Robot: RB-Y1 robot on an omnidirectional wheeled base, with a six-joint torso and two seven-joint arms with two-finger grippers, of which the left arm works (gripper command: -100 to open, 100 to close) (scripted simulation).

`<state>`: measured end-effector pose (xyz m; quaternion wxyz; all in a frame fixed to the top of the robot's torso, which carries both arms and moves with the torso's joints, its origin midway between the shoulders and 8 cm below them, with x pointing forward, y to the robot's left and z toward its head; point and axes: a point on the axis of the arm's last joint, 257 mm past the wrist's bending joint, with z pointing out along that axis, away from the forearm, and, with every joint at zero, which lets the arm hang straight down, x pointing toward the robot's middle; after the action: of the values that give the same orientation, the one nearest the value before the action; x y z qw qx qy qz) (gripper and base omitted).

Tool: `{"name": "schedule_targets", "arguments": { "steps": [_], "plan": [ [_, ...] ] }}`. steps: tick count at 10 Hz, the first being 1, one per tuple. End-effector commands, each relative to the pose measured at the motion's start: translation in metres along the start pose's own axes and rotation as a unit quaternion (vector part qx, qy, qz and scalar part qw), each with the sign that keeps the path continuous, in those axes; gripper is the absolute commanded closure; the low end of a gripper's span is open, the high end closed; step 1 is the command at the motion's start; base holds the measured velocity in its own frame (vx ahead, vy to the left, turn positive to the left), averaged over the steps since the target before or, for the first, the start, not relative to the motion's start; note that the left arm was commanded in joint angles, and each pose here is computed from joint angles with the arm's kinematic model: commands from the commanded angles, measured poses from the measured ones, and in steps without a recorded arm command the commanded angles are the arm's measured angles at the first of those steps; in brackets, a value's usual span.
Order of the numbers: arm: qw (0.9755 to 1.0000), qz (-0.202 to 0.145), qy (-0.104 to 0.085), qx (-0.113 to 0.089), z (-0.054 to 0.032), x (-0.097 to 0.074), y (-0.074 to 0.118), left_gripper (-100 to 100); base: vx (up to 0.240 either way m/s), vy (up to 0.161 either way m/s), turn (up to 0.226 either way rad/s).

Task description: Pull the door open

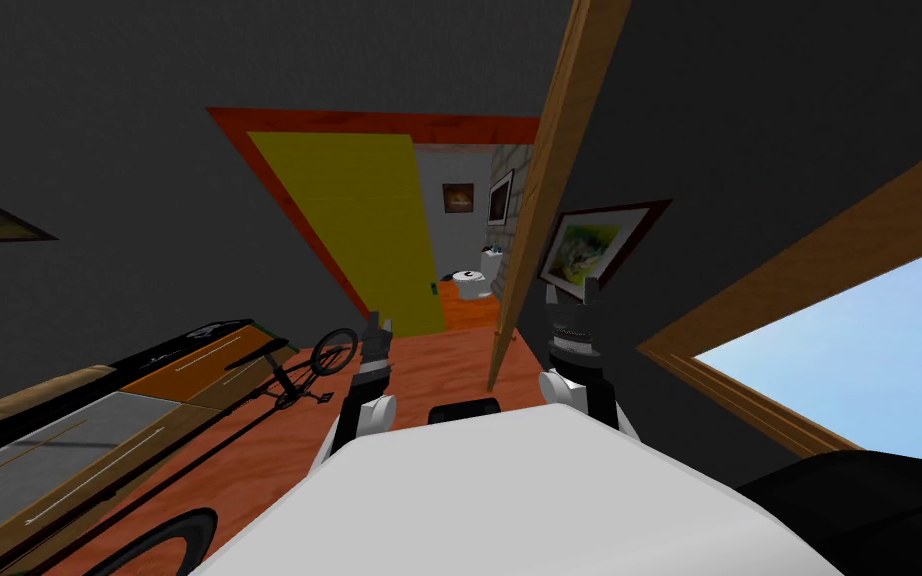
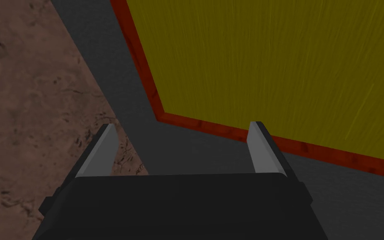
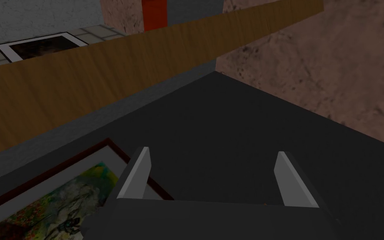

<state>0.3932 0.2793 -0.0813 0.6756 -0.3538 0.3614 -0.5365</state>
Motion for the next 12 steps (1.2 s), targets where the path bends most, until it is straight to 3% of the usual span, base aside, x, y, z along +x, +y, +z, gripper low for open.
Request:
{"name": "schedule_targets", "arguments": {
  "steps": [1, 7, 12],
  "plan": [
    [1.0000, -0.001, 0.004, -0.009, -0.0035, 0.003, 0.012, -100, 0.094, 0.100, -0.006],
    [0.9990, -0.003, 0.017, -0.041, -0.0180, 0.014, 0.052, -100, 0.111, 0.085, -0.009],
    [0.9970, -0.006, 0.027, -0.072, -0.0352, 0.025, 0.089, -100, 0.110, 0.070, -0.007]
  ]
}}
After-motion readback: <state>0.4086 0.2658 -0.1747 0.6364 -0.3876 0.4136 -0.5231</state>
